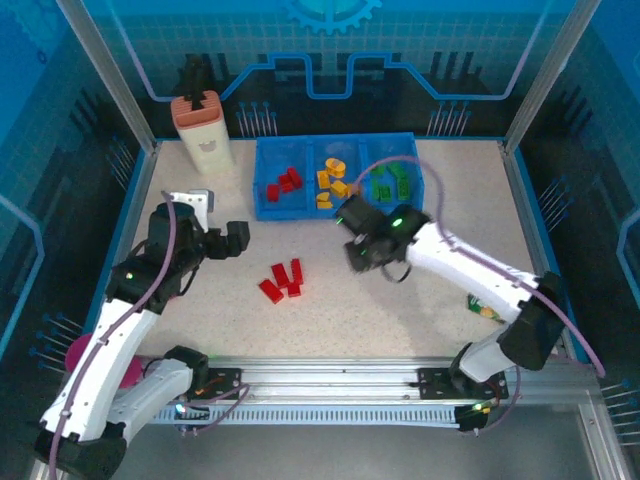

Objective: Sort the legos into containers by color
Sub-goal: Place the lego in the container.

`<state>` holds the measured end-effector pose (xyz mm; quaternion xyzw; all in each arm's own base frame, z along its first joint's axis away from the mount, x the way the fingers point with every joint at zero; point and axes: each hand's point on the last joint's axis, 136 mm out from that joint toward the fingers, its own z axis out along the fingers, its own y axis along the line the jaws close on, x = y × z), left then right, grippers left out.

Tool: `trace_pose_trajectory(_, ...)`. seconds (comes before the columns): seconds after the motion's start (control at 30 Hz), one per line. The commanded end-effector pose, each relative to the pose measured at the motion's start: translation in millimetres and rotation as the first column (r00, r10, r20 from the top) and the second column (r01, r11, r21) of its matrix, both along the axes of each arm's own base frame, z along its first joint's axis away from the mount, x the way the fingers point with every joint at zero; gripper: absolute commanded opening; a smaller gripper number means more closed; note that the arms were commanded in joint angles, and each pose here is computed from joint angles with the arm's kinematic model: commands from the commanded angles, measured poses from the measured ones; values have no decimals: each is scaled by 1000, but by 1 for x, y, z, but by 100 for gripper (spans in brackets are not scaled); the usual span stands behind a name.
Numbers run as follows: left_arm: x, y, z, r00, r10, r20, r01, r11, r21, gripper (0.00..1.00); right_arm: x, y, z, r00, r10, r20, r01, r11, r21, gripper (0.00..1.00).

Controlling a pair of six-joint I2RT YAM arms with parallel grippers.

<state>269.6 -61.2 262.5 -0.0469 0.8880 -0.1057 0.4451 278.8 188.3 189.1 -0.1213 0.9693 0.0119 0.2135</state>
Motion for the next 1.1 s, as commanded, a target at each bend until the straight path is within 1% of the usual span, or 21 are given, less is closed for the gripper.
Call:
trace_pose_trajectory(0.0,-13,-5,-36,989,82,-123,-92,993,-77,99,58,-39,9,991,22,135,-15,999,-47,27)
trace_pose_trajectory(0.07,-18,-11,-50,986,82,-147,-92,994,-63,99,97,-56,13,978,-26,207,28,1000,-8,27)
trace_pose_trajectory(0.13,-21,-21,-65,980,72,-187,-85,994,-62,99,135,-63,11,968,-66,243,45,995,88,27)
trace_pose_trajectory(0.23,-24,-40,-83,964,46,-263,-68,995,-76,99,183,-76,1,963,-103,250,82,992,93,27)
trace_pose_trajectory(0.3,-27,-52,-92,955,28,-296,-52,996,-73,99,207,-73,-3,963,-91,256,66,992,104,27)
trace_pose_trajectory(0.47,-36,-77,-121,924,1,-384,-40,995,-95,99,254,-71,-22,967,-78,241,62,995,75,28)
trace_pose_trajectory(0.57,-45,-87,-142,895,6,-447,-40,997,-68,99,271,-69,-36,972,-68,223,55,996,63,31)
trace_pose_trajectory(0.67,-50,-98,-161,864,10,-503,-41,998,-50,97,280,-66,-46,976,-58,208,46,997,59,35)
trace_pose_trajectory(0.77,-51,-118,-168,854,-16,-520,-20,998,-64,94,285,-62,-51,978,-49,205,36,997,66,40)
trace_pose_trajectory(0.93,-52,-146,-180,825,-13,-564,-38,996,-79,90,289,-62,-49,977,-33,211,22,998,52,50)
trace_pose_trajectory(1.07,-50,-157,-191,806,10,-592,-58,996,-61,85,290,-66,-40,971,-35,238,28,999,35,56)
